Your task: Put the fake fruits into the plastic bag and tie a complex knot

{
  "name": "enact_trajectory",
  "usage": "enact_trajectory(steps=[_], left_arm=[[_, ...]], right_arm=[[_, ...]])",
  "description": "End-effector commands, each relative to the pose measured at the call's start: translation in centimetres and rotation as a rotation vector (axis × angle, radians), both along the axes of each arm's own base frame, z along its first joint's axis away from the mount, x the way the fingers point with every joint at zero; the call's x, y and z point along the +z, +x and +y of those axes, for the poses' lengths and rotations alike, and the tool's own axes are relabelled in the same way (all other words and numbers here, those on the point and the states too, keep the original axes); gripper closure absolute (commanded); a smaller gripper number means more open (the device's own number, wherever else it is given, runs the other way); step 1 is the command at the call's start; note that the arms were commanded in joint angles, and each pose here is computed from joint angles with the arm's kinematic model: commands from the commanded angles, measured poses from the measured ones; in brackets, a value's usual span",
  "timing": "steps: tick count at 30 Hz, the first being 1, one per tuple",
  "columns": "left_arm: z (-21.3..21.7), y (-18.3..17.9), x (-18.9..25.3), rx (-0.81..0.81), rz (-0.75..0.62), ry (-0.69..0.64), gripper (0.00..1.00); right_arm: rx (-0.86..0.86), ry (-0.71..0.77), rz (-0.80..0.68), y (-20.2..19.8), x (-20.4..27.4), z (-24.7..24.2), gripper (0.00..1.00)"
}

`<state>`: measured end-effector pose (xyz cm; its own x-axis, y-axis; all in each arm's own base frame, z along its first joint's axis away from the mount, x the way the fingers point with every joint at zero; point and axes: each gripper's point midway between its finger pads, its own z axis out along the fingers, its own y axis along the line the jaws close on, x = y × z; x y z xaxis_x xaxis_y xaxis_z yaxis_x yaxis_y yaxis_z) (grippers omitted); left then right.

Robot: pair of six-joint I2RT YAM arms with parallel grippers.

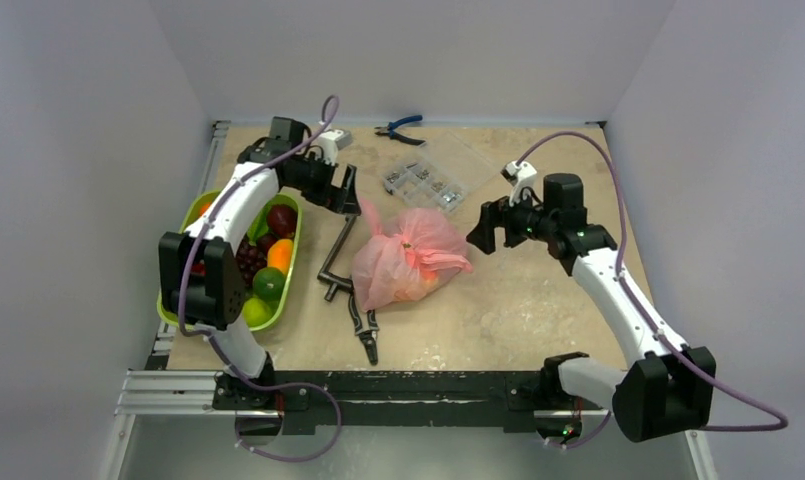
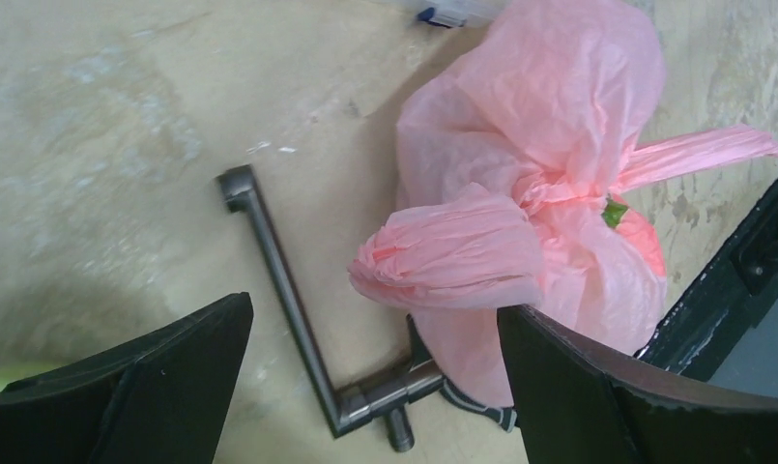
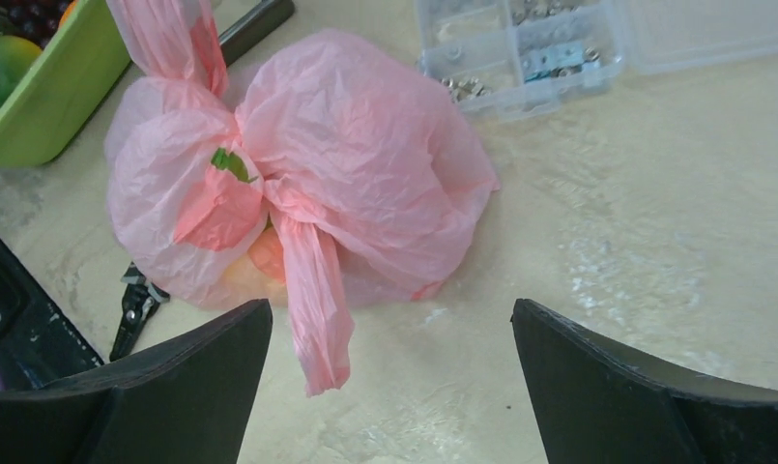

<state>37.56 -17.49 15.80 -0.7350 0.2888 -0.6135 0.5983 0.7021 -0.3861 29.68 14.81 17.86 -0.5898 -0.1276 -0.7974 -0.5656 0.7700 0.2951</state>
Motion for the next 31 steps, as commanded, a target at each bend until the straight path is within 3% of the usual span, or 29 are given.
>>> enact_trajectory(steps=[1, 6, 14, 19, 24, 31], left_arm=[[4.2, 0.2, 6.0, 0.035, -0.157, 0.056, 0.0], [7.6, 0.2, 10.4, 0.128, -0.244, 0.083, 0.0], [14.1, -0.8, 16.4, 0.396, -0.198, -0.083, 0.0], [18.8, -1.9, 14.4, 0.542, -0.186, -0.036, 0.0], [20.1, -4.1, 10.5, 0.573, -0.131, 0.028, 0.0], [20.4, -4.8, 9.1, 0.603, -0.113, 0.046, 0.0]], right_arm=[[-0.011, -0.049, -0.153, 1.3, 5.3, -1.6, 0.02], [-0.076, -0.047, -0.214, 3.9, 9.0, -4.1, 0.01], [-0.298, -0.017, -0.229, 9.2, 12.2, -13.1, 0.01], [-0.401, -0.038, -0.12, 10.2, 7.1, -17.3, 0.01], [-0.424, -0.053, -0.024, 8.9, 1.3, -17.7, 0.01], [-0.419, -0.035, -0.012, 7.8, 0.6, -17.1, 0.01]])
